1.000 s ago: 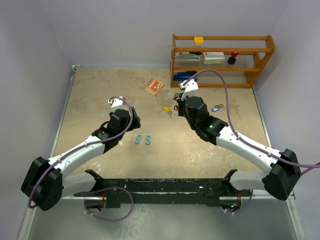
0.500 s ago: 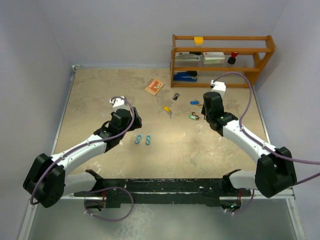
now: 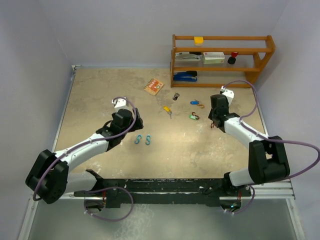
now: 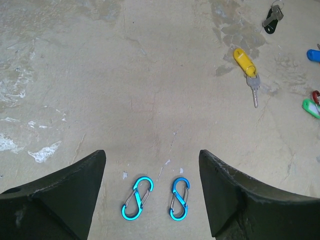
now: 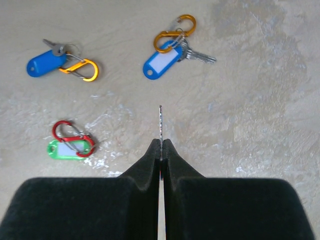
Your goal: Put the keys on the keyring
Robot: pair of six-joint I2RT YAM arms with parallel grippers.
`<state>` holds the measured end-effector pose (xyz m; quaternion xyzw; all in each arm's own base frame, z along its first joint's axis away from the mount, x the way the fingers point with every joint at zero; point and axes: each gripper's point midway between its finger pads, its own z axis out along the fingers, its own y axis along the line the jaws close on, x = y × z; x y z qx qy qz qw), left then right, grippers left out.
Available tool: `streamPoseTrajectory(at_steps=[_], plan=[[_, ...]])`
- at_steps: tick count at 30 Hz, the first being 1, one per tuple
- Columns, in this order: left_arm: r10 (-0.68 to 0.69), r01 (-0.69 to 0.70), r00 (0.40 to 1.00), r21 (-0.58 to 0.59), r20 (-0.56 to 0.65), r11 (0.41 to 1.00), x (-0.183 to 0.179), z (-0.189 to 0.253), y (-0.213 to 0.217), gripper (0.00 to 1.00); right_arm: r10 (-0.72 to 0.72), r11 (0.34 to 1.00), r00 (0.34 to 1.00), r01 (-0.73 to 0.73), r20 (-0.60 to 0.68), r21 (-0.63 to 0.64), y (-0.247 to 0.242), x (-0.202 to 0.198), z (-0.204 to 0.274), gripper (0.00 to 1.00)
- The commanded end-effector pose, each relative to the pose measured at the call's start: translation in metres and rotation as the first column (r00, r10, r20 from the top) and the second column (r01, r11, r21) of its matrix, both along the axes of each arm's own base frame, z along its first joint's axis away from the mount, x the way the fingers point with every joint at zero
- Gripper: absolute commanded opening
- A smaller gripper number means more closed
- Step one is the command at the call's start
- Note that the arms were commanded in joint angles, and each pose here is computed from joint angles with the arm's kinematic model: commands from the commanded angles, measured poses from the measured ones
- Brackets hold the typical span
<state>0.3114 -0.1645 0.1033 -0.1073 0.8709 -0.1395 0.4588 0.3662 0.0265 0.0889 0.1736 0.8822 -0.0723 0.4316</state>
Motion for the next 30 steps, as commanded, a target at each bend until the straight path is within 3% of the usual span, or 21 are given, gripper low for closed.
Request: streamPoseTrajectory(at_steps=[1, 3, 5, 8, 9, 15, 21, 30], plan=[[0.032, -0.032, 0.999, -0.012, 0.017, 0.999, 0.007, 0.003, 0.002, 0.73, -0.036, 0.998, 0.999, 0.035, 0.000, 0.060, -0.006, 0.001, -0.007, 0.00], [0.029, -0.029, 1.000, -0.009, 0.006, 1.000, 0.007, 0.000, 0.001, 0.73, -0.058, 0.997, 0.998, 0.058, -0.007, 0.059, -0.013, 0.000, -0.010, 0.01], [0.023, -0.023, 1.000, -0.004, -0.008, 1.000, 0.007, -0.005, 0.000, 0.73, -0.072, 0.996, 0.997, 0.073, -0.016, 0.059, -0.017, -0.001, -0.013, 0.13], [0.011, -0.011, 1.000, 0.000, -0.027, 1.000, 0.006, -0.010, -0.003, 0.73, -0.086, 0.995, 0.996, 0.086, -0.006, 0.049, -0.021, -0.003, -0.010, 0.60], [0.009, -0.008, 0.999, 0.003, -0.035, 1.000, 0.005, -0.013, -0.002, 0.73, -0.081, 0.996, 0.997, 0.081, 0.002, 0.047, -0.020, -0.003, -0.008, 0.65], [0.010, -0.009, 0.998, 0.024, -0.066, 1.000, -0.001, -0.023, 0.001, 0.73, 0.111, 0.993, 0.987, -0.115, 0.119, 0.030, 0.011, 0.012, 0.027, 0.70], [0.006, 0.002, 0.989, 0.054, -0.147, 0.999, -0.020, -0.049, 0.010, 0.69, 0.325, 0.945, 0.942, -0.327, 0.082, 0.011, 0.083, 0.018, 0.033, 0.71], [-0.029, 0.047, 0.982, 0.092, -0.184, 0.995, -0.042, -0.063, 0.005, 0.67, 0.498, 0.864, 0.864, -0.502, 0.070, 0.047, 0.160, 0.021, 0.028, 0.69]])
